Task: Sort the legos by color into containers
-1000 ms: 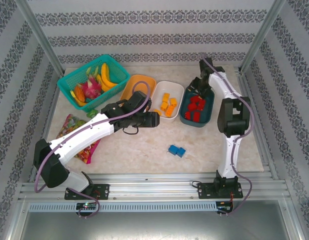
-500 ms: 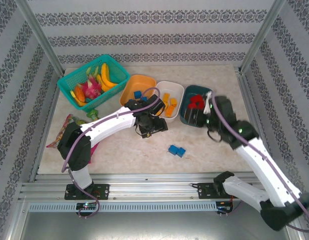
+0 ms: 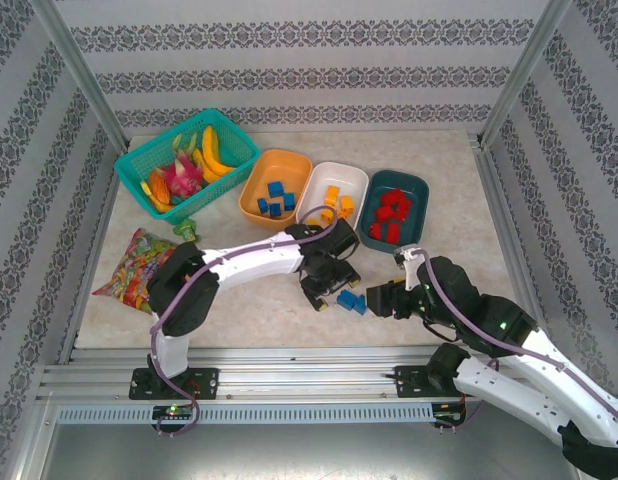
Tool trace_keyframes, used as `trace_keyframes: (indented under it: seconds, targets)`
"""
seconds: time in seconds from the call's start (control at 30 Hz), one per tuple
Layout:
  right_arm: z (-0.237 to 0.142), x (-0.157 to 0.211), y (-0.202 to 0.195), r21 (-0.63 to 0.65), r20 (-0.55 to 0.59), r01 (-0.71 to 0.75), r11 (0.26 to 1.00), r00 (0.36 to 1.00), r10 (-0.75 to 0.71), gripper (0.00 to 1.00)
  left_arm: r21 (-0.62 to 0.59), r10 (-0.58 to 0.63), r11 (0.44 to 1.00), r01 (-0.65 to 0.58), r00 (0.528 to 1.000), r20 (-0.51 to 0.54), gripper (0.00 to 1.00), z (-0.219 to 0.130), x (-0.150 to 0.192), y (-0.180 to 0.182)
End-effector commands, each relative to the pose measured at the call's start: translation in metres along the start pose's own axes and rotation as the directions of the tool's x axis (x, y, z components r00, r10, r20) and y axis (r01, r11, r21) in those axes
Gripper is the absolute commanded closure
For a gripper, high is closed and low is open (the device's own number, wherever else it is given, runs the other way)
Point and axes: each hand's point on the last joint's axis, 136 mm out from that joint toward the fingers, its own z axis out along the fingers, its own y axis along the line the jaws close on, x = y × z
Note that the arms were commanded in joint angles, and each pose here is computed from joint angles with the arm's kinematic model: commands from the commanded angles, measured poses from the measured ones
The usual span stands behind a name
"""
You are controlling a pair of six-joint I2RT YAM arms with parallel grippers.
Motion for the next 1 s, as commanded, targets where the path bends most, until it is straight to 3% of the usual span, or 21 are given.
trace_keyframes:
  seconds: [0.0,0.37,0.63,0.83,0.97]
  targets:
    - [-0.011,-0.002,-0.006,0.034,0.018,0.014,0.999,1.0,-0.015,0.33,0.007,-0.126,0.992,0.126,0.992,0.021,0.21,0.013,0.0,-0.006]
    - [-0.019,0.01,-0.018,0.051,0.038,-0.041,0.998,0.999,0.039,0.32,0.031,-0.207,0.978,0.206,0.977,0.042,0.29,0.047,-0.009,-0.015]
    - [-0.019,0.01,-0.021,0.066,0.041,-0.066,0.996,0.997,0.063,0.32,0.031,-0.219,0.976,0.217,0.975,0.04,0.5,0.057,-0.012,-0.013]
    - [-0.016,0.011,-0.021,0.064,0.04,-0.08,0.995,0.996,0.077,0.32,0.041,-0.199,0.98,0.197,0.979,0.049,0.63,0.052,-0.013,-0.016]
    - [-0.02,0.002,-0.019,0.063,0.066,-0.073,0.995,0.995,0.069,0.32,0.053,-0.143,0.989,0.138,0.983,0.113,0.65,0.021,-0.029,-0.018]
